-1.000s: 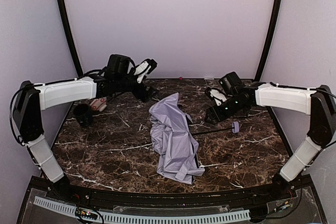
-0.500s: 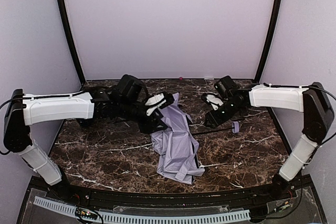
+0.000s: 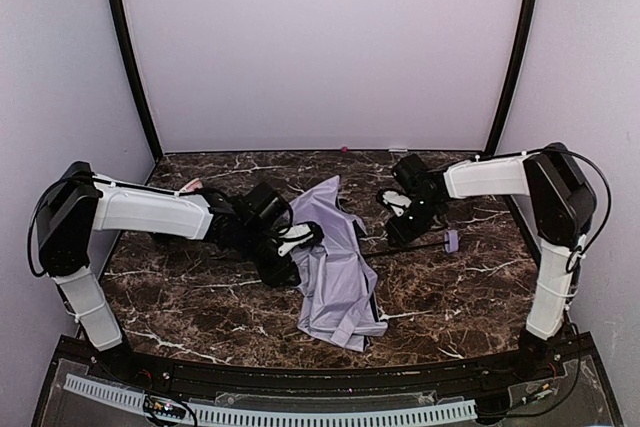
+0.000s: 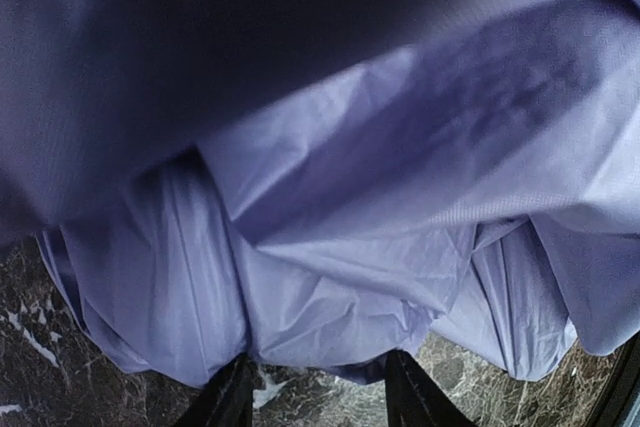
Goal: Put away the umbrella
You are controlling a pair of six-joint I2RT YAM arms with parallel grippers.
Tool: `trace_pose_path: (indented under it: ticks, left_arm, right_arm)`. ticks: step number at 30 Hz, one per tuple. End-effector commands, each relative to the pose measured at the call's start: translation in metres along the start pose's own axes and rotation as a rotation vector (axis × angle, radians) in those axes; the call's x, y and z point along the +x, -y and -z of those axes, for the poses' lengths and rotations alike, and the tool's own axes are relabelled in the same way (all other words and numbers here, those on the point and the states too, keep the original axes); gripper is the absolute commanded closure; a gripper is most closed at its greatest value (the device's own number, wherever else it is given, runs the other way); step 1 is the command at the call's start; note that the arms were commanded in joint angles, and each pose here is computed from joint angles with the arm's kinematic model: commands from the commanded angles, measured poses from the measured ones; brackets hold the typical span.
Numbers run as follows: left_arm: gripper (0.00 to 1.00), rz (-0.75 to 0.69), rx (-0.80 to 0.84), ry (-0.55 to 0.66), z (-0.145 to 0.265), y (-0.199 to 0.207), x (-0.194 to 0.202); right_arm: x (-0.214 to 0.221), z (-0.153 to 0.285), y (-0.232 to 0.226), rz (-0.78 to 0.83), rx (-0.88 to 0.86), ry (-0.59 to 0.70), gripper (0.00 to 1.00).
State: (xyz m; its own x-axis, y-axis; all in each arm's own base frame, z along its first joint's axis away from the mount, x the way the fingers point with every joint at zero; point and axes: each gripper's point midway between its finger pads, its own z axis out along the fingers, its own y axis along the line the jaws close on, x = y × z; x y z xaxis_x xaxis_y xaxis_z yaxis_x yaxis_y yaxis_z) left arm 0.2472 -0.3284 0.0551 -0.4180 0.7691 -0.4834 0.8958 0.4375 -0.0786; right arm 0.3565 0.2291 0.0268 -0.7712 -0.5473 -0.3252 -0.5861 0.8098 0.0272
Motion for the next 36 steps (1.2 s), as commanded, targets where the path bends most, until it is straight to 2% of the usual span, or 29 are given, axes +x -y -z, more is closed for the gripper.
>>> trace_pose_path:
  ticks: [1, 5, 9, 13, 16, 19, 24, 26, 28, 33, 35, 36]
  left_arm:
    - [0.53, 0.002, -0.077, 0.081, 0.016, -0.01, -0.014]
    - [0.53, -0.079, -0.153, 0.249, 0.055, -0.004, -0.031]
    - [0.5, -0.296, -0.138, 0.372, 0.084, 0.039, -0.042]
    - [0.44, -0.401, -0.038, 0.388, 0.087, 0.077, -0.041]
    - [0.39, -0.495, -0.003, 0.367, 0.077, 0.095, -0.035]
    - [0.35, -0.597, 0.022, 0.344, 0.065, 0.114, -0.032]
    - [0.24, -0.737, 0.054, 0.301, 0.039, 0.132, -0.025]
    - [0.2, -0.782, 0.065, 0.276, 0.03, 0.136, -0.021]
    - [0.18, -0.806, 0.085, 0.257, 0.024, 0.14, -0.017]
    - [0.16, -0.84, 0.12, 0.222, 0.005, 0.143, -0.005]
    - [0.16, -0.841, 0.086, 0.18, -0.004, 0.135, -0.001]
    - [0.16, -0.843, 0.068, 0.159, -0.009, 0.131, 0.001]
  right_arm:
    - [0.0, 0.027, 0.0, -0.009, 0.007, 0.052, 0.53]
    - [0.003, 0.055, -0.01, -0.022, 0.014, 0.11, 0.48]
    - [0.019, 0.08, -0.04, 0.0, 0.027, 0.134, 0.41]
    - [0.036, 0.093, -0.101, 0.021, -0.184, 0.156, 0.3]
    - [0.047, 0.092, -0.125, -0.026, -0.288, 0.166, 0.25]
    - [0.055, 0.082, -0.133, -0.095, -0.338, 0.163, 0.25]
    - [0.055, 0.072, -0.161, -0.108, -0.481, 0.163, 0.29]
    - [0.053, 0.07, -0.163, -0.111, -0.495, 0.166, 0.33]
    - [0.055, 0.066, -0.163, -0.115, -0.49, 0.157, 0.42]
    - [0.061, 0.055, -0.159, -0.102, -0.457, 0.11, 0.87]
    - [0.061, 0.058, -0.154, -0.077, -0.422, 0.098, 0.99]
    - [0.059, 0.062, -0.151, -0.056, -0.402, 0.105, 1.0]
